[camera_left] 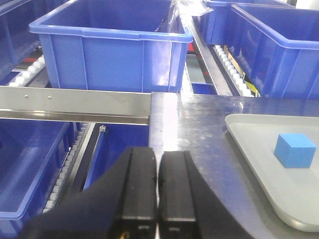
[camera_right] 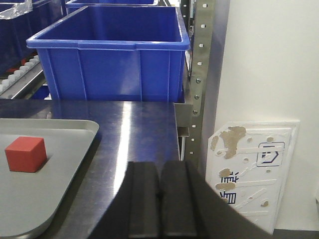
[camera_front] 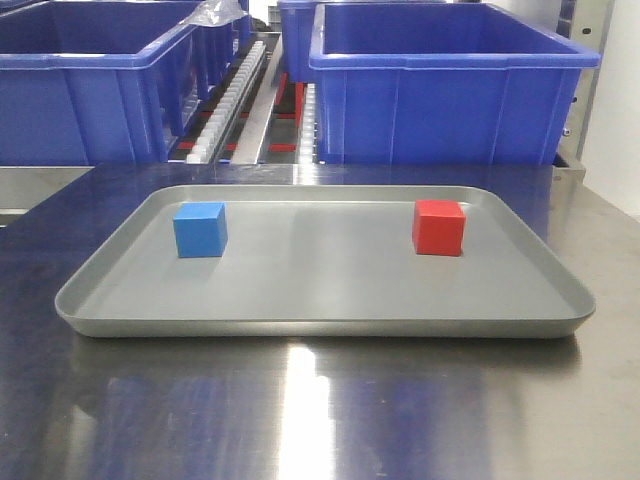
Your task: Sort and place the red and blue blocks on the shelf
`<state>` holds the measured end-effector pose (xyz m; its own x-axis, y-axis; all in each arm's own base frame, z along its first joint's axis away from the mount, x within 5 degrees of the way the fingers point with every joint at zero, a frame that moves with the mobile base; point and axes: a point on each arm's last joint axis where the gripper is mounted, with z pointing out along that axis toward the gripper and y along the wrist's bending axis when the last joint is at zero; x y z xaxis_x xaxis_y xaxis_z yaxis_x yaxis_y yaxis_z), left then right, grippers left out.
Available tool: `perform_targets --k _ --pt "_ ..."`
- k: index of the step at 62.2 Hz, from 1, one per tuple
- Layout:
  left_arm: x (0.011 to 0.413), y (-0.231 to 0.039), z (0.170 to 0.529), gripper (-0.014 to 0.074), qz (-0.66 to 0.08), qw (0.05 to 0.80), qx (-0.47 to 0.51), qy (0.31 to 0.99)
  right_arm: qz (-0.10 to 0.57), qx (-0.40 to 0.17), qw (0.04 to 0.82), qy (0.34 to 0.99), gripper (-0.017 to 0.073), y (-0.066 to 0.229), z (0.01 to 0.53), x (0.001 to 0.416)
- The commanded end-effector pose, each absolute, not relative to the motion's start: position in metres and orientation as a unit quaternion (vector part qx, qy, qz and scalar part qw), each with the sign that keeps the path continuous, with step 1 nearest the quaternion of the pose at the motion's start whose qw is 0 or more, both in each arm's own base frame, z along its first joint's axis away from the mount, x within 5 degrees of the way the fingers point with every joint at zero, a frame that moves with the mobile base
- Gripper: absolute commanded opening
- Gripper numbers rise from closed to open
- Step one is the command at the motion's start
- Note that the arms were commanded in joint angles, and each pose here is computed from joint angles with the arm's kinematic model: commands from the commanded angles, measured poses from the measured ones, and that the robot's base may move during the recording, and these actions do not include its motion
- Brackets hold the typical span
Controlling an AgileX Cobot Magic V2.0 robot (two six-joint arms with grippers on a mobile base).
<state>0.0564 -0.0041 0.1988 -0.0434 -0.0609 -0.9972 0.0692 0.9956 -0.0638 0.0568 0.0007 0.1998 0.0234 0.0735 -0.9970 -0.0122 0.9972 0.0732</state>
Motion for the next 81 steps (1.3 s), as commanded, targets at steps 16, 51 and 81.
perform_targets --k 16,51,81 --pt "0.056 -0.004 0.199 0.0125 -0.053 0.718 -0.003 0.694 0.031 0.021 0.755 0.654 0.0054 0.000 0.215 0.054" --pt "0.056 -0.004 0.199 0.0125 -0.053 0.718 -0.003 0.694 0.028 0.012 0.716 0.697 0.0054 0.001 0.263 0.042" --pt "0.056 -0.004 0.199 0.0125 -0.053 0.718 -0.003 0.694 0.092 0.046 0.570 0.815 0.0054 0.009 0.289 0.086"
